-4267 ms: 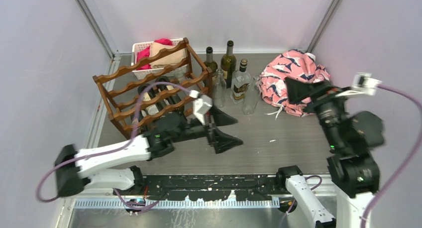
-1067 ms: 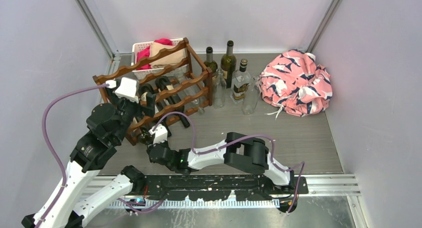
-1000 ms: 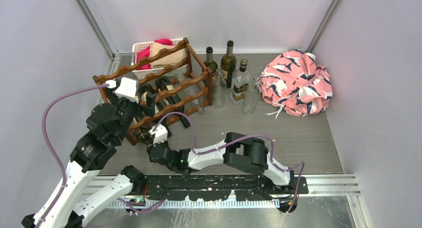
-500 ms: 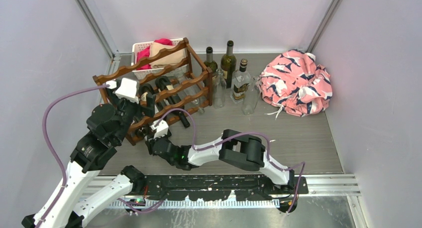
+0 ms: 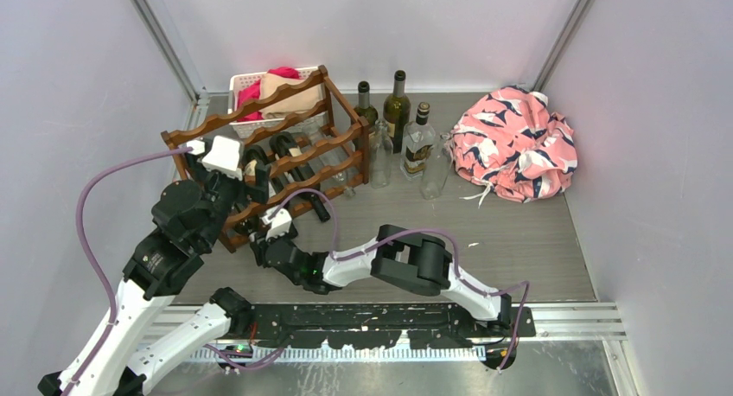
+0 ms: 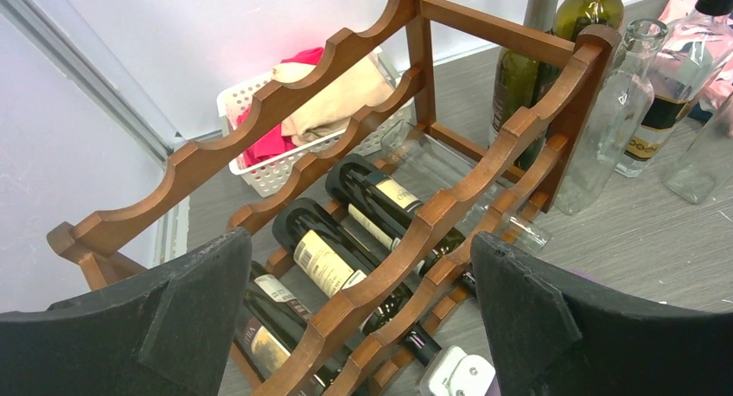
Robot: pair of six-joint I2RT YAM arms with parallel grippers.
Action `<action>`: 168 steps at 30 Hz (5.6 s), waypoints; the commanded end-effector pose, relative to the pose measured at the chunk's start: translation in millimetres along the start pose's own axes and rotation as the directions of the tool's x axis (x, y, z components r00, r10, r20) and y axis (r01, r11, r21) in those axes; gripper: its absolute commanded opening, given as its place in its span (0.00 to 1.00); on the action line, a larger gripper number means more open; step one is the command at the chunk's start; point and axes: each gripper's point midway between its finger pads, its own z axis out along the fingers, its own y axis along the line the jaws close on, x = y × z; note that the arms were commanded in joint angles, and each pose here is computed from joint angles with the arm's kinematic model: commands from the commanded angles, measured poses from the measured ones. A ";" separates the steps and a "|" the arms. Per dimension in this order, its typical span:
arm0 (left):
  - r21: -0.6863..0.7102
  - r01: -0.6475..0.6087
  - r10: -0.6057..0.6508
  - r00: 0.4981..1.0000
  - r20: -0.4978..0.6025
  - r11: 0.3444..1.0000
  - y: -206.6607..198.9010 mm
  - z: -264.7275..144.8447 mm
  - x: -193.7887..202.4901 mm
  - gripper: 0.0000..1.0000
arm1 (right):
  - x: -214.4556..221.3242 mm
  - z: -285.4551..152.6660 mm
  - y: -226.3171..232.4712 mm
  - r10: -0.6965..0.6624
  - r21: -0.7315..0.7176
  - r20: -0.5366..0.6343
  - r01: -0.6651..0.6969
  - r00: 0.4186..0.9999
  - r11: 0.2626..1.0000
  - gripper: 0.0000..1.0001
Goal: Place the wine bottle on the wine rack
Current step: Adjust the wine bottle in the wine rack, then pick up the wine bottle from the center of the board.
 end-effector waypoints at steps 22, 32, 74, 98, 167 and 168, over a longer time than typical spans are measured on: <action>-0.031 0.019 -0.017 0.997 0.071 0.999 6.6 1.2 -16.9 0.96 | 36.8 18.8 -15.0 -0.067 0.046 0.006 0.067 0.998 0.997 0.01; -0.029 0.017 -0.015 0.997 0.073 0.999 6.0 1.4 -16.7 0.96 | 39.8 23.9 -19.5 -0.082 0.066 0.027 0.080 0.996 0.995 0.01; 0.055 0.028 -0.039 0.980 0.197 0.998 -4.4 -10.7 -24.4 0.95 | 56.1 -38.6 -2.5 -0.340 -0.148 0.013 0.338 0.940 0.929 1.00; 0.044 0.020 -0.030 0.970 0.239 0.999 -4.4 -7.5 -20.5 0.95 | -12.4 -140.9 -70.0 -0.429 0.001 0.088 0.430 0.899 0.903 1.00; 0.180 0.003 -0.047 0.969 0.243 0.984 -30.8 -4.6 -20.9 0.94 | -255.6 -220.8 -413.6 0.028 0.617 0.064 -0.062 0.998 0.785 0.91; 0.181 0.003 -0.047 0.969 0.241 0.983 -31.2 -4.3 -20.4 0.94 | -255.5 -221.4 -414.1 0.027 0.620 0.061 -0.059 0.998 0.782 0.88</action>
